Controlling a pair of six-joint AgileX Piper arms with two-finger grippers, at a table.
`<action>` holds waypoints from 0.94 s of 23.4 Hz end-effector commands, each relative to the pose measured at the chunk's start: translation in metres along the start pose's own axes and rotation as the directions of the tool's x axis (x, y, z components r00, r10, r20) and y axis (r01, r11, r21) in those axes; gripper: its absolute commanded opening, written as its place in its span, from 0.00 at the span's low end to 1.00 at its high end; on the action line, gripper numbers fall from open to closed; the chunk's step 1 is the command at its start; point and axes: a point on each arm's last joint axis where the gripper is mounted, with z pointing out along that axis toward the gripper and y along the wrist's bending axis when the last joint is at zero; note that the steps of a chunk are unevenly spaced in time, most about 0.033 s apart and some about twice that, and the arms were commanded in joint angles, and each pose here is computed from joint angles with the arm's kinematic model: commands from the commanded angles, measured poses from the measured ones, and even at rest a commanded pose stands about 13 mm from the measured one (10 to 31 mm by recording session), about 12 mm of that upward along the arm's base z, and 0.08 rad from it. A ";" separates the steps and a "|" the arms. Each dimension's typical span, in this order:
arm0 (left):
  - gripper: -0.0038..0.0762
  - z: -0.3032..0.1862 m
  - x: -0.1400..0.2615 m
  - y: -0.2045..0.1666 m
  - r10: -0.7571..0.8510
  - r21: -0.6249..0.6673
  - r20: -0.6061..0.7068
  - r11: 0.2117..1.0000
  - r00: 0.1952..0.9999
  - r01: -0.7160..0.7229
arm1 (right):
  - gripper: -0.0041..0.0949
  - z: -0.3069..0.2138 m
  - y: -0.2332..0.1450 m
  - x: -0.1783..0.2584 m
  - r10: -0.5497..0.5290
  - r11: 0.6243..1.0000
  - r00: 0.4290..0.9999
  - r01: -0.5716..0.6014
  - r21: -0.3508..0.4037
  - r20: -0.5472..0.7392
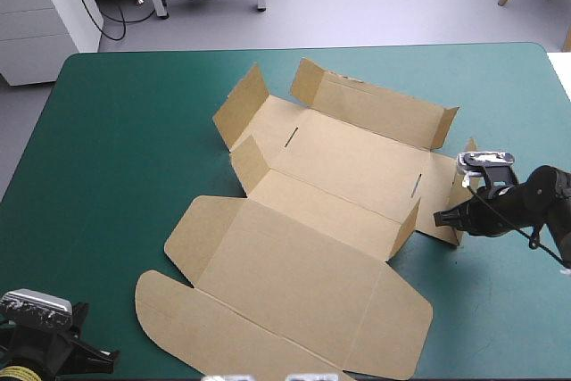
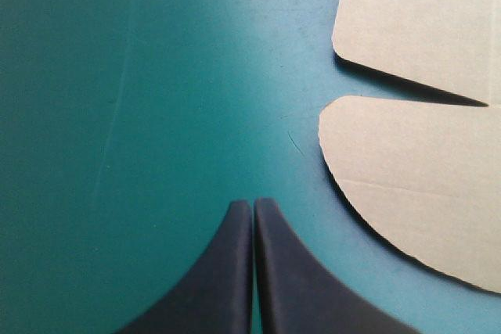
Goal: Fold the box
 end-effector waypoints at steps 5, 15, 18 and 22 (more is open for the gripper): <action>0.04 -0.003 -0.010 0.001 -0.010 -0.003 0.059 1.000 0.998 0.011 | 0.02 -0.017 0.004 -0.012 -0.028 1.000 0.997 0.029 -0.004 0.076; 0.04 -0.003 -0.010 0.001 -0.010 -0.003 0.059 1.000 0.998 0.011 | 0.02 -0.099 0.031 -0.006 -0.054 0.998 0.989 0.060 -0.034 0.136; 0.04 -0.003 -0.010 0.001 -0.010 -0.003 0.059 1.000 0.998 0.011 | 0.02 -0.112 0.038 0.005 -0.048 0.998 0.988 0.055 -0.039 0.150; 0.04 -0.003 -0.010 0.001 -0.010 -0.003 0.059 1.000 0.998 0.011 | 0.02 -0.135 0.048 0.020 -0.044 0.998 0.970 0.052 -0.028 0.240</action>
